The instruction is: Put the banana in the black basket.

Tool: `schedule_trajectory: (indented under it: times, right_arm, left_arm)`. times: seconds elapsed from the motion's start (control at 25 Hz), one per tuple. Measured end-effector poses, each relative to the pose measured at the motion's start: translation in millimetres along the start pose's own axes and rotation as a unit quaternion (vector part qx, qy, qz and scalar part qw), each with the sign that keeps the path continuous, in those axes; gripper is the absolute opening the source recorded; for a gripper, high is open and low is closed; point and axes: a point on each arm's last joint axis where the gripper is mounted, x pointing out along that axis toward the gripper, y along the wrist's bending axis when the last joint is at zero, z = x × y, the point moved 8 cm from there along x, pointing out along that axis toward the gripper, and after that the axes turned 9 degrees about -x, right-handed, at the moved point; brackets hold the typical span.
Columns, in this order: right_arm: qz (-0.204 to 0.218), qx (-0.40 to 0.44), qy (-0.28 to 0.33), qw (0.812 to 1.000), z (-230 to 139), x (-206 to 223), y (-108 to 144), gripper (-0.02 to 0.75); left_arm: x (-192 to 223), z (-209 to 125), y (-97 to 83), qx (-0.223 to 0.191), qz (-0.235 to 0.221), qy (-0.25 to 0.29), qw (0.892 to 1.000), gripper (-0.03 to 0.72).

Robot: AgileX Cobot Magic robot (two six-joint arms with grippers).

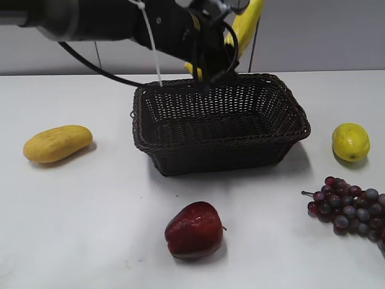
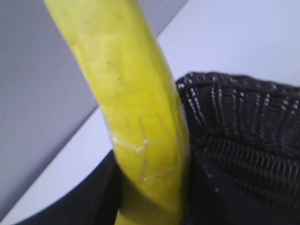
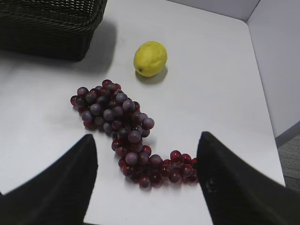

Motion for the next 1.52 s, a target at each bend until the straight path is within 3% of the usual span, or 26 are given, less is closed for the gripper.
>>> schedule_trajectory:
  times: [0.2,0.48,0.56,0.68,0.76,0.92,1.04,1.12,1.2,1.36,1.52]
  right_arm:
    - [0.000,0.000,0.000,1.000,0.0,0.0,0.0,0.505]
    - [0.000,0.000,0.000,1.000,0.0,0.0,0.0,0.505]
    - [0.000,0.000,0.000,1.000,0.0,0.0,0.0,0.505]
    - [0.000,0.000,0.000,1.000,0.0,0.0,0.0,0.503]
    - [0.000,0.000,0.000,1.000,0.0,0.0,0.0,0.503]
    - [0.000,0.000,0.000,1.000,0.0,0.0,0.0,0.503]
    - [0.000,0.000,0.000,1.000,0.0,0.0,0.0,0.503]
    - [0.000,0.000,0.000,1.000,0.0,0.0,0.0,0.503]
    - [0.000,0.000,0.000,1.000,0.0,0.0,0.0,0.503]
    - [0.000,0.000,0.000,1.000,0.0,0.0,0.0,0.503]
    - [0.000,0.000,0.000,1.000,0.0,0.0,0.0,0.502]
  left_arm:
    - [1.8,-31.5,-1.1,0.040,-0.006,0.085,0.996,0.314]
    - [-0.6,-42.4,-3.1,0.060,-0.011,0.119,0.991,0.314]
    - [-0.5,-42.2,-4.3,0.062,-0.014,0.118,0.991,0.368]
    - [-0.5,-42.1,-4.5,0.062,-0.014,0.118,0.991,0.560]
    - [-2.3,-41.8,-5.0,0.059,-0.016,0.120,0.991,0.634]
    - [-23.6,-31.3,-2.4,0.066,-0.013,0.122,0.990,0.624]
    - [-56.1,-19.5,10.9,0.058,-0.002,0.127,0.990,0.608]
    - [-83.7,-18.4,32.6,0.023,0.018,0.142,0.989,0.598]
    - [-110.8,-30.7,57.6,-0.044,0.041,0.181,0.982,0.593]
    - [-160.5,-70.6,106.2,-0.182,0.086,0.267,0.942,0.591]
    - [-200.9,-99.4,142.3,-0.283,0.127,0.270,0.912,0.589]
